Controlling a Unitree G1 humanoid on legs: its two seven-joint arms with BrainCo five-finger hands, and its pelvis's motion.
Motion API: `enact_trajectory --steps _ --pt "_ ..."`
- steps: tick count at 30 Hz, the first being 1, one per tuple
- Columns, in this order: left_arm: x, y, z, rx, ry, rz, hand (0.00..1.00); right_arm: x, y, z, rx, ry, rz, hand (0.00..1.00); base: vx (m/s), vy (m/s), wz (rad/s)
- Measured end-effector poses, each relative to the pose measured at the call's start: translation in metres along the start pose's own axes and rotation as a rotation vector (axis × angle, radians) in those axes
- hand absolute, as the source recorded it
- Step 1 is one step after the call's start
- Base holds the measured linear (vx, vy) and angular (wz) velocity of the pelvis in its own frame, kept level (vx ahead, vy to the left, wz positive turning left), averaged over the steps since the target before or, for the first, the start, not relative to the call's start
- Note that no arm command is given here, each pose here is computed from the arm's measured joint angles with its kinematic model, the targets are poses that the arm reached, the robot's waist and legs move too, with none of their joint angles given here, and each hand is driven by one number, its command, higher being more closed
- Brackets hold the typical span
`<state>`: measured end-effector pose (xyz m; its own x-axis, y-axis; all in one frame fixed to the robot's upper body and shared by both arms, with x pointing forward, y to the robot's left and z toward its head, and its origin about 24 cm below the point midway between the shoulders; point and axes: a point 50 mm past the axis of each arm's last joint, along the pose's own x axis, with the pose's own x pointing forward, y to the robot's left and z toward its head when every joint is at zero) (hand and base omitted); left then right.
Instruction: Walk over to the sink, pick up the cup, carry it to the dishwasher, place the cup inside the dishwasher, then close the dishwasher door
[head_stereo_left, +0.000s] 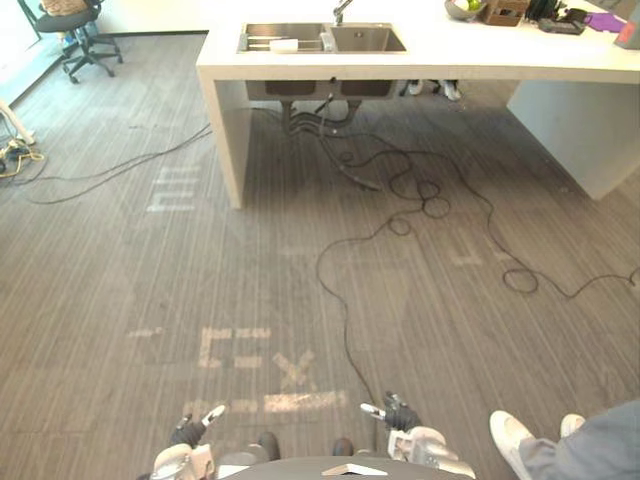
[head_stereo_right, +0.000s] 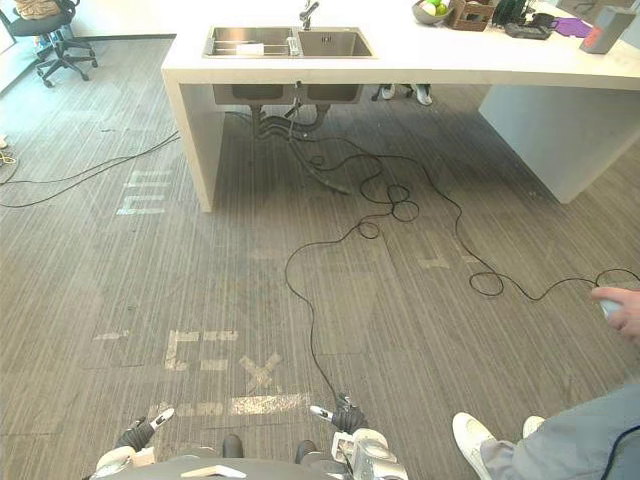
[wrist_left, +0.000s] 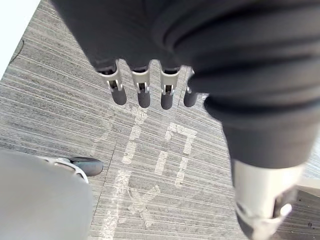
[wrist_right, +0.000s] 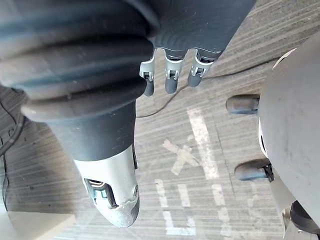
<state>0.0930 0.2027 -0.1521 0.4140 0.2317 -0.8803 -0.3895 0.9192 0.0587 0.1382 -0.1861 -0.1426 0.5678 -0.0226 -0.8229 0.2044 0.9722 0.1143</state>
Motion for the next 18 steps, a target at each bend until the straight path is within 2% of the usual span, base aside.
enact_trajectory --steps 7,14,18 --pt "0.004 -0.015 0.017 -0.02 -0.009 -0.061 0.0 0.003 -0.003 0.0 0.096 0.031 -0.016 0.0 0.07 0.053 -0.01" --pt "0.008 -0.012 0.023 -0.033 0.031 -0.099 0.0 -0.002 -0.016 -0.016 0.346 0.119 -0.075 0.0 0.11 0.028 0.2" --pt "0.008 -0.035 0.041 -0.019 -0.042 -0.17 0.0 -0.007 -0.031 -0.029 0.394 0.153 -0.131 0.0 0.28 -0.085 0.25"
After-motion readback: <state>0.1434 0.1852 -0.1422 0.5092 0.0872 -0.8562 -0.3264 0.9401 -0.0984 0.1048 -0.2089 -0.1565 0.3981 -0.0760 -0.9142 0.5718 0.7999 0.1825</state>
